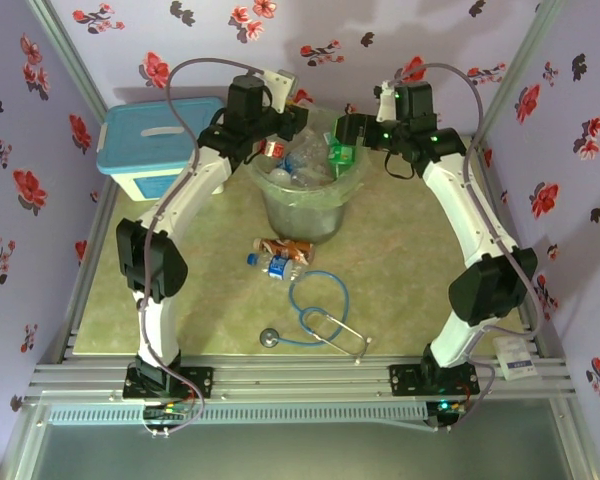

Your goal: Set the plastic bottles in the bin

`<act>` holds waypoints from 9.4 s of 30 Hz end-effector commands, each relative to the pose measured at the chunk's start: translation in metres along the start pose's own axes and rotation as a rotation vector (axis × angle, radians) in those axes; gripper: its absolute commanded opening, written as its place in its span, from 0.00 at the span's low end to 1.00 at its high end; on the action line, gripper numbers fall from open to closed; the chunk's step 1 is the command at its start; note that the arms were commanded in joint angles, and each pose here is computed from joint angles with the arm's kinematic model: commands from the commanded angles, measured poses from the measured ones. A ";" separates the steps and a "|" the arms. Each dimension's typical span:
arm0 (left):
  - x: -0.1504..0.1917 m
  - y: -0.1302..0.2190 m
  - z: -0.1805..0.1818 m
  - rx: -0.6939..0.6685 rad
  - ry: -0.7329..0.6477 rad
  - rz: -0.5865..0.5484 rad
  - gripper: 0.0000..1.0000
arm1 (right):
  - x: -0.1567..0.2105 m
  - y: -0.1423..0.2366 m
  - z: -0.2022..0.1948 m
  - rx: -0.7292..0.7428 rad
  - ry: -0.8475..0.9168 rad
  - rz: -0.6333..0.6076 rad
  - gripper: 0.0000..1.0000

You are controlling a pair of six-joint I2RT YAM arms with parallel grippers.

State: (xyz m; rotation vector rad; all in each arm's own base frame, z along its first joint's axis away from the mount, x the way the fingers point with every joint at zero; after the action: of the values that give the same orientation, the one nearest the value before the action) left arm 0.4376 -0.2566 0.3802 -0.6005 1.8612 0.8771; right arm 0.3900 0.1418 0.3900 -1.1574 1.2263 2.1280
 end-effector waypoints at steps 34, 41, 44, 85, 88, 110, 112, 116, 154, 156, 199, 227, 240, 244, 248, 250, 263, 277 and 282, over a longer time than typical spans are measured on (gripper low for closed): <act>0.097 0.216 0.016 -0.324 0.543 0.110 1.00 | 0.033 0.076 -0.020 0.168 -0.004 -0.100 0.95; 0.200 0.229 0.024 -0.322 0.990 0.190 1.00 | 0.040 0.067 -0.031 0.146 -0.055 -0.109 0.95; 0.231 0.217 0.026 -0.260 1.170 0.157 1.00 | 0.040 0.064 -0.031 0.121 -0.067 -0.108 0.95; 0.333 0.122 0.007 -0.339 1.515 0.076 0.43 | 0.048 0.076 -0.040 0.162 -0.089 -0.112 0.95; 0.312 0.136 0.006 -0.373 1.445 0.024 0.41 | 0.048 0.081 -0.038 0.169 -0.084 -0.118 0.95; 0.041 0.228 -0.036 -0.421 0.315 -0.379 0.22 | 0.046 0.087 -0.035 0.160 -0.088 -0.148 0.95; 0.012 0.220 -0.046 -0.393 0.182 -0.369 0.21 | 0.048 0.086 -0.035 0.163 -0.093 -0.144 0.95; -0.019 0.192 -0.056 -0.352 -0.012 -0.287 0.20 | 0.051 0.088 -0.035 0.174 -0.097 -0.144 0.95; -0.038 -0.017 -0.025 -0.165 -0.114 -0.169 0.18 | 0.057 0.078 -0.041 0.190 -0.093 -0.093 0.96; -0.033 -0.026 -0.020 -0.182 -0.113 -0.189 0.18 | 0.057 0.078 -0.041 0.190 -0.091 -0.091 0.96; -0.055 0.015 -0.046 -0.039 0.032 -0.252 0.88 | 0.023 0.059 -0.040 0.075 -0.151 -0.222 0.95; 0.005 -0.043 0.006 -0.124 0.218 -0.064 0.24 | -0.046 -0.076 -0.004 -0.139 -0.165 -0.360 0.50; -0.025 -0.006 -0.008 -0.070 0.225 -0.157 0.41 | -0.032 -0.093 0.027 -0.237 -0.072 -0.237 0.45; -0.039 0.010 -0.014 -0.049 0.218 -0.200 0.53 | -0.029 -0.090 0.030 -0.236 -0.061 -0.219 0.51; -0.051 0.025 -0.020 -0.030 0.211 -0.233 0.57 | -0.033 -0.077 0.033 -0.237 -0.058 -0.229 0.55; -0.055 0.032 -0.022 -0.024 0.209 -0.248 0.58 | -0.034 -0.072 0.035 -0.240 -0.058 -0.238 0.56; -0.087 0.074 -0.035 0.032 0.216 -0.355 0.60 | -0.021 -0.076 0.048 -0.281 -0.055 -0.160 0.56; -0.054 0.112 0.018 -0.109 0.319 -0.313 0.58 | -0.010 -0.084 0.055 -0.301 -0.056 -0.113 0.57; -0.031 0.115 0.034 -0.163 0.349 -0.274 0.55 | -0.004 -0.093 0.053 -0.276 -0.055 -0.083 0.56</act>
State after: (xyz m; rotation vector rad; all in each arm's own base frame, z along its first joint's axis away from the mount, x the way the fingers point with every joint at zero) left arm 0.3924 -0.1666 0.4312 -1.0950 1.9675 0.8080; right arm 0.4338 0.2239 0.3681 -1.2006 0.8489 2.2505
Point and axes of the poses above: each hand's point on the last joint's axis, 136 mm out from that joint toward the fingers, its own y axis back along the fingers, its own z axis along the line the jaws close on, x = y × z, the point moved 10 cm from there along y, back along the fingers, and after that the axes turned 11 degrees about y, right-handed, at the moved point
